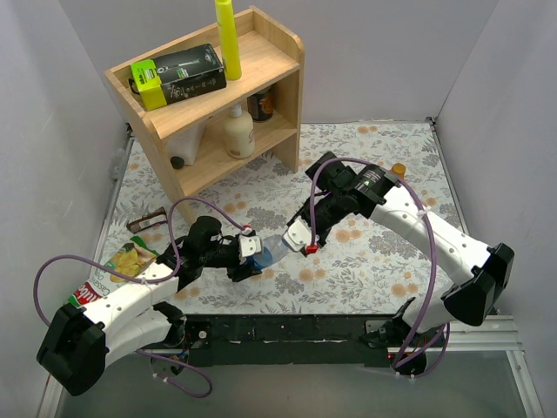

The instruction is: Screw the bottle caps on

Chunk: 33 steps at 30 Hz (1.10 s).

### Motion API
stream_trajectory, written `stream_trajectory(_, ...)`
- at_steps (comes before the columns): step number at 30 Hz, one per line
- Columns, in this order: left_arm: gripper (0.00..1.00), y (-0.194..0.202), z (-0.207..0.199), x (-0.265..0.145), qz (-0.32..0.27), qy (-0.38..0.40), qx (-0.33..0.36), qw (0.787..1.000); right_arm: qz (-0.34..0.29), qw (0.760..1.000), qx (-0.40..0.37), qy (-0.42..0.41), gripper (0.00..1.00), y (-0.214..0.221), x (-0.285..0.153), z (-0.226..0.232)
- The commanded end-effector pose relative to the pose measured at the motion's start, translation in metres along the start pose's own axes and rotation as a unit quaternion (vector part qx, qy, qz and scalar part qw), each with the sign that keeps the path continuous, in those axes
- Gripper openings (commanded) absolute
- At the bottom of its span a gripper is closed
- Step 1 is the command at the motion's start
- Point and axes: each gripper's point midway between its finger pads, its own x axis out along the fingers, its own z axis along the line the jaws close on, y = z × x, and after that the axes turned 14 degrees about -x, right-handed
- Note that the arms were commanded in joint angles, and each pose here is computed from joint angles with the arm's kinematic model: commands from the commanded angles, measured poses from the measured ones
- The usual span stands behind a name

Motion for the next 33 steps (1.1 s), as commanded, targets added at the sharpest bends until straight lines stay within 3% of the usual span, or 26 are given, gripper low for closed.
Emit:
stream_trajectory(1, 0.0, -0.018, 0.018, -0.002, -0.032, -0.052, -0.008, 0.998, -0.009, 0.995, 0.102, 0.016, 0.27, -0.004, 0.0, -0.017)
stream_trajectory(5, 0.0, -0.048, 0.06, -0.015, -0.098, -0.176, -0.041, 0.979, -0.031, 0.947, 0.319, 0.011, 0.23, 0.02, 0.005, -0.051)
stream_trajectory(6, 0.0, -0.054, 0.066, -0.018, -0.111, -0.195, -0.05, 0.973, -0.042, 0.92, 0.39, -0.02, 0.22, 0.018, 0.006, -0.043)
stream_trajectory(7, 0.0, -0.059, 0.077, -0.024, -0.127, -0.229, -0.076, 0.962, -0.057, 0.865, 0.497, -0.034, 0.21, 0.034, 0.018, -0.046)
stream_trajectory(10, 0.0, -0.078, 0.094, -0.033, -0.155, -0.272, -0.083, 0.946, -0.122, 0.778, 0.615, -0.039, 0.14, 0.043, 0.019, -0.054)
stream_trajectory(12, 0.0, -0.077, 0.105, -0.035, -0.145, -0.298, -0.083, 0.94, -0.135, 0.746, 0.651, -0.039, 0.1, 0.047, 0.021, -0.06)
stream_trajectory(14, 0.0, -0.073, 0.115, -0.039, -0.131, -0.328, -0.07, 0.933, -0.188, 0.673, 0.713, -0.047, 0.08, 0.047, 0.019, -0.075)
stream_trajectory(16, 0.0, -0.067, 0.118, -0.041, -0.12, -0.337, -0.063, 0.932, -0.19, 0.678, 0.709, -0.045, 0.11, 0.042, 0.019, -0.076)
stream_trajectory(19, 0.0, -0.048, 0.12, -0.044, -0.086, -0.35, -0.058, 0.931, -0.196, 0.697, 0.689, -0.029, 0.33, 0.038, 0.006, -0.083)
stream_trajectory(20, 0.0, -0.042, 0.116, -0.042, -0.074, -0.342, -0.058, 0.935, -0.203, 0.708, 0.676, -0.02, 0.76, 0.038, -0.001, -0.085)
stream_trajectory(21, 0.0, -0.038, 0.11, -0.038, -0.066, -0.323, -0.058, 0.942, -0.206, 0.727, 0.655, -0.007, 0.9, 0.041, -0.008, -0.086)
stream_trajectory(26, 0.0, 0.001, 0.076, -0.026, 0.014, -0.237, -0.056, 0.97, -0.151, 0.798, 0.573, 0.108, 0.91, 0.073, -0.07, -0.087)
stream_trajectory(27, 0.0, -0.002, 0.065, -0.022, 0.014, -0.196, -0.04, 0.98, -0.141, 0.837, 0.515, 0.123, 0.91, 0.076, -0.076, -0.085)
stream_trajectory(30, 0.0, -0.007, 0.04, -0.022, 0.02, -0.127, -0.012, 0.992, -0.117, 0.897, 0.408, 0.122, 0.91, 0.054, -0.074, -0.069)
stream_trajectory(31, 0.0, -0.005, 0.026, -0.021, 0.029, -0.085, 0.005, 0.996, -0.088, 0.937, 0.31, 0.134, 0.91, 0.043, -0.081, -0.068)
stream_trajectory(32, 0.0, -0.006, 0.018, -0.021, 0.033, -0.063, 0.012, 0.997, -0.078, 0.946, 0.292, 0.114, 0.9, 0.042, -0.066, -0.05)
stream_trajectory(33, 0.0, -0.006, 0.014, -0.021, 0.038, -0.048, 0.017, 0.998, -0.065, 0.965, 0.221, 0.126, 0.86, 0.022, -0.068, -0.053)
